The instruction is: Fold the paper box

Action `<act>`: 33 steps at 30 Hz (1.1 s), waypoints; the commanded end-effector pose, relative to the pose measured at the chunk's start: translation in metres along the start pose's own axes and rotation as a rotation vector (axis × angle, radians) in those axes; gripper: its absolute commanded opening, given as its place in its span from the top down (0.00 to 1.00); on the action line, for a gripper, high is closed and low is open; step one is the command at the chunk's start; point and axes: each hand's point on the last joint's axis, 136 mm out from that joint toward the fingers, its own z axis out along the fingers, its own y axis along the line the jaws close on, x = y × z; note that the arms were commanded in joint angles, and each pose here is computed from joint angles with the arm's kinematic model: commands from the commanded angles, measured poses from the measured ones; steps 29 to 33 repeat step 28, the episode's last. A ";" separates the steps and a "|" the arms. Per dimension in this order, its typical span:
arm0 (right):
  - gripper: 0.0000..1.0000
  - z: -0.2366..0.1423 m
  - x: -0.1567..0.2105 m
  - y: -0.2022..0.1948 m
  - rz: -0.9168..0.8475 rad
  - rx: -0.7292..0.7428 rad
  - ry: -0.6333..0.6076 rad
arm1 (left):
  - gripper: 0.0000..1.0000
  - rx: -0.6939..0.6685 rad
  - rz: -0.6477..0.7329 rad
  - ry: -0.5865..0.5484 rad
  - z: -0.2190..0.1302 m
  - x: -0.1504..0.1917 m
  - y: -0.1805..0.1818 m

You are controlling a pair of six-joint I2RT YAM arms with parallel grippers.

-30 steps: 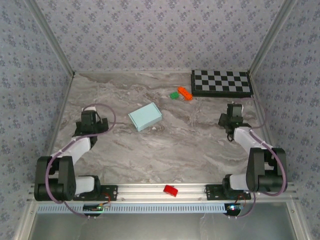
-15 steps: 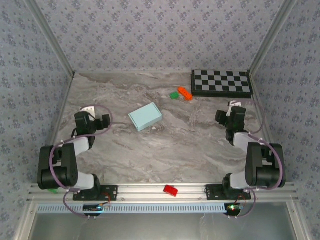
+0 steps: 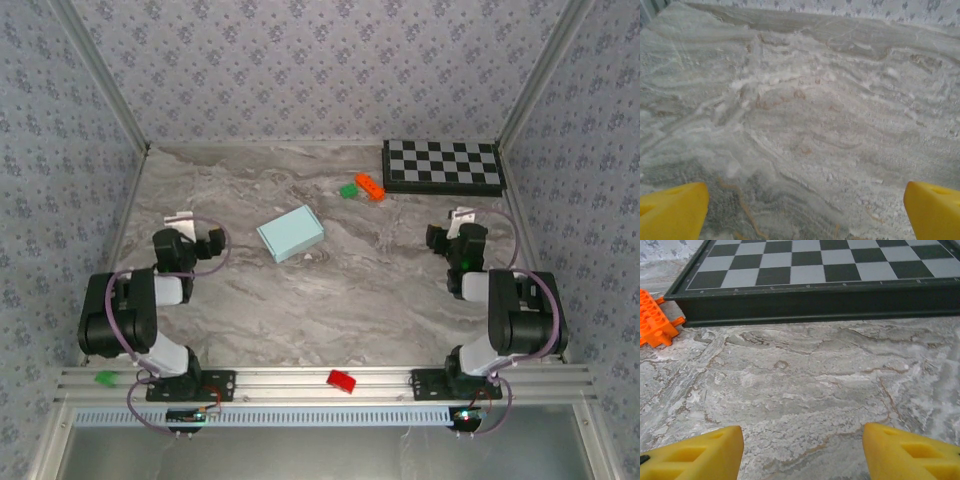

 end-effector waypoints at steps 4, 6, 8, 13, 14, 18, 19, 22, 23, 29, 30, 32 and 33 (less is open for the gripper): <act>0.23 0.000 -0.003 0.002 -0.049 0.023 -0.041 | 0.00 -0.106 0.054 -0.022 0.006 -0.011 0.004; 0.00 0.000 -0.004 0.002 -0.052 0.029 -0.039 | 0.01 -0.107 0.054 -0.017 0.006 -0.011 0.004; 0.00 0.000 -0.003 0.002 -0.053 0.030 -0.037 | 0.01 -0.106 0.056 -0.018 0.006 -0.012 0.003; 0.00 0.000 -0.003 0.002 -0.053 0.030 -0.036 | 0.01 -0.106 0.056 -0.020 0.006 -0.012 0.003; 0.00 0.000 -0.004 0.002 -0.053 0.030 -0.038 | 0.01 -0.106 0.056 -0.020 0.006 -0.012 0.003; 0.00 0.000 -0.004 0.002 -0.053 0.030 -0.038 | 0.01 -0.106 0.056 -0.019 0.006 -0.012 0.003; 0.00 0.000 -0.003 0.002 -0.052 0.031 -0.037 | 0.01 -0.107 0.056 -0.019 0.006 -0.012 0.003; 0.00 0.000 -0.003 0.002 -0.052 0.032 -0.037 | 0.00 -0.105 0.054 -0.019 0.006 -0.012 0.003; 0.00 0.000 -0.003 0.002 -0.053 0.031 -0.037 | 0.00 -0.103 0.052 -0.018 0.006 -0.011 0.003; 0.00 0.000 -0.003 0.002 -0.053 0.030 -0.037 | 0.01 -0.098 0.050 -0.019 0.006 -0.012 0.003; 0.00 0.000 -0.003 0.002 -0.053 0.030 -0.037 | 0.01 -0.098 0.050 -0.019 0.006 -0.012 0.003; 0.00 0.000 -0.003 0.002 -0.053 0.030 -0.037 | 0.01 -0.098 0.050 -0.019 0.006 -0.012 0.003; 0.00 0.000 -0.003 0.002 -0.053 0.030 -0.037 | 0.01 -0.098 0.050 -0.019 0.006 -0.012 0.003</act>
